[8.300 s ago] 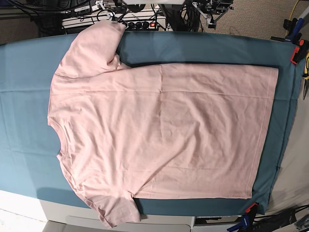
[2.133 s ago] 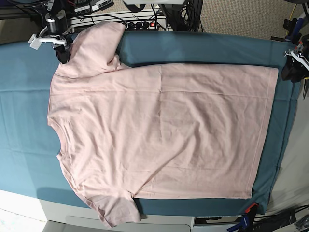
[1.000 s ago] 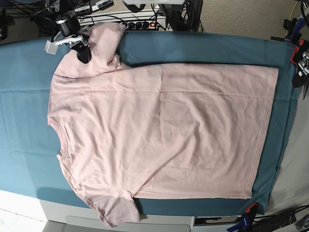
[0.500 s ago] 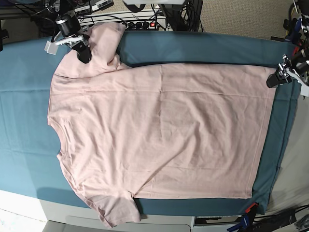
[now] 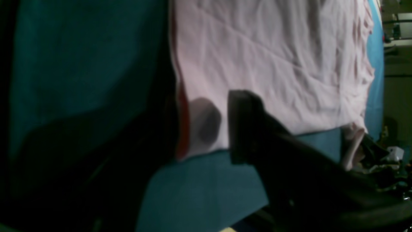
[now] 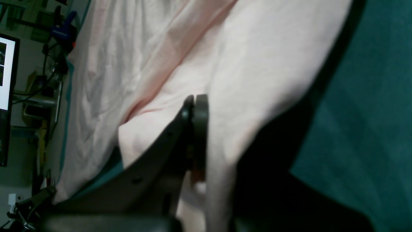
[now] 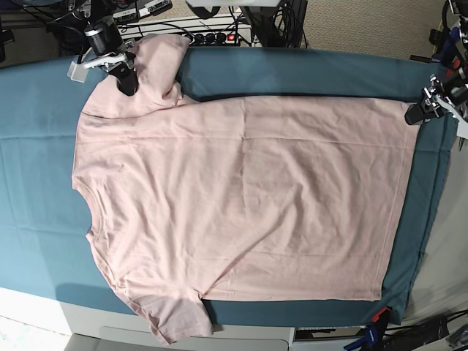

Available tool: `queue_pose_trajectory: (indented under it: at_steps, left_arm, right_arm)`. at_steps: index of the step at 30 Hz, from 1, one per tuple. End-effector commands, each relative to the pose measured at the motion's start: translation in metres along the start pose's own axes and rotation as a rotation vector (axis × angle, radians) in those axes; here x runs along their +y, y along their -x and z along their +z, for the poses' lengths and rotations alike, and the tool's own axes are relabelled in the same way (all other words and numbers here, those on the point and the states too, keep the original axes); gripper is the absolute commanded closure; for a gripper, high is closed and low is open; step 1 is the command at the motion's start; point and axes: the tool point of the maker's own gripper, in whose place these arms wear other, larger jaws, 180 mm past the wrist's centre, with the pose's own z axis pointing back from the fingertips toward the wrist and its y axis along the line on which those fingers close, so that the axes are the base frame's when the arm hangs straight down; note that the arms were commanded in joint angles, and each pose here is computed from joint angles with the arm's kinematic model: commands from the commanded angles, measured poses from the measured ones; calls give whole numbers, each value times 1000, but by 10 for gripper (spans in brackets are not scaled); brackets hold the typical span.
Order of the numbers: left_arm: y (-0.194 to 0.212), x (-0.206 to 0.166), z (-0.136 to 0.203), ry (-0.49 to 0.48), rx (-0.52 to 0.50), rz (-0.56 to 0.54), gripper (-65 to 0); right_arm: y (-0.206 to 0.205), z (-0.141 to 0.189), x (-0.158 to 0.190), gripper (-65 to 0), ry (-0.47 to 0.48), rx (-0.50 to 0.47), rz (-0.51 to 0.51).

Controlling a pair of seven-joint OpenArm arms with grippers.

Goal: Fold the T-shirt properly
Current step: 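Grasp the shirt's shoulder corners with both grippers, then pull both shoulder corners away from the hem to straighten the shirt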

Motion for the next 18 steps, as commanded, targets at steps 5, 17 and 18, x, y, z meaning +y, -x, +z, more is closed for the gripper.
queue_pose_trajectory:
  at_steps: [5, 17, 18]
  left_arm:
    - [11, 7, 5, -30, 56, 9, 0]
    - [28, 6, 13, -39, 90, 2, 0]
    - [29, 4, 14, -34, 95, -8, 0]
  right_arm:
    - [31, 11, -30, 0, 136, 144, 42]
    - [14, 44, 4, 0, 50, 130, 205]
    - [9, 47, 5, 0, 52, 122, 221]
